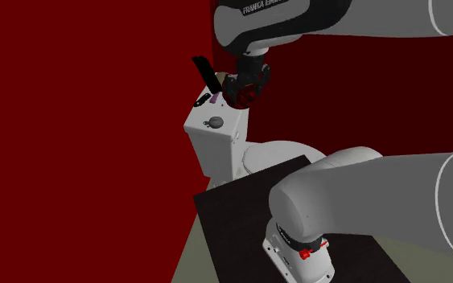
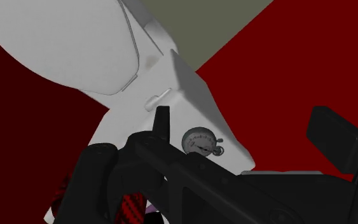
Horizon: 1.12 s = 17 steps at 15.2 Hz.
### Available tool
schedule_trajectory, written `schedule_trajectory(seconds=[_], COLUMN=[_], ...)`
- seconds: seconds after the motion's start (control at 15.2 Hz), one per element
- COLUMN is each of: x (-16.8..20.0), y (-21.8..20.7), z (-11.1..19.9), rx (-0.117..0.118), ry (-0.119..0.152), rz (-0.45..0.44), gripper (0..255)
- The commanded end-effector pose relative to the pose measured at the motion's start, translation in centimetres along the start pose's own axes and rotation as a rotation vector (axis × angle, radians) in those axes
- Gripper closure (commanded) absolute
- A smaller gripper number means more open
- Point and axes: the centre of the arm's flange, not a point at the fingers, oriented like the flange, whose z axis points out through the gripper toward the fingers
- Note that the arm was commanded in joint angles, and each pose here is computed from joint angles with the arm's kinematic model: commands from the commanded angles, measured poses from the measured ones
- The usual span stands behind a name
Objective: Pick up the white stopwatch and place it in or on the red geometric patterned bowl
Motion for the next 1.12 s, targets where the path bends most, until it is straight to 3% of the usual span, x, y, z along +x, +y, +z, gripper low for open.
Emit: schedule_trajectory(seconds=[0.0,1.06], x=[1.2,11.3], y=[0.0,-0.2], z=[2.2,19.7], rx=[-0.007,-0.055], ry=[0.018,0.127], rz=[-0.037,-0.322], gripper=[0,0])
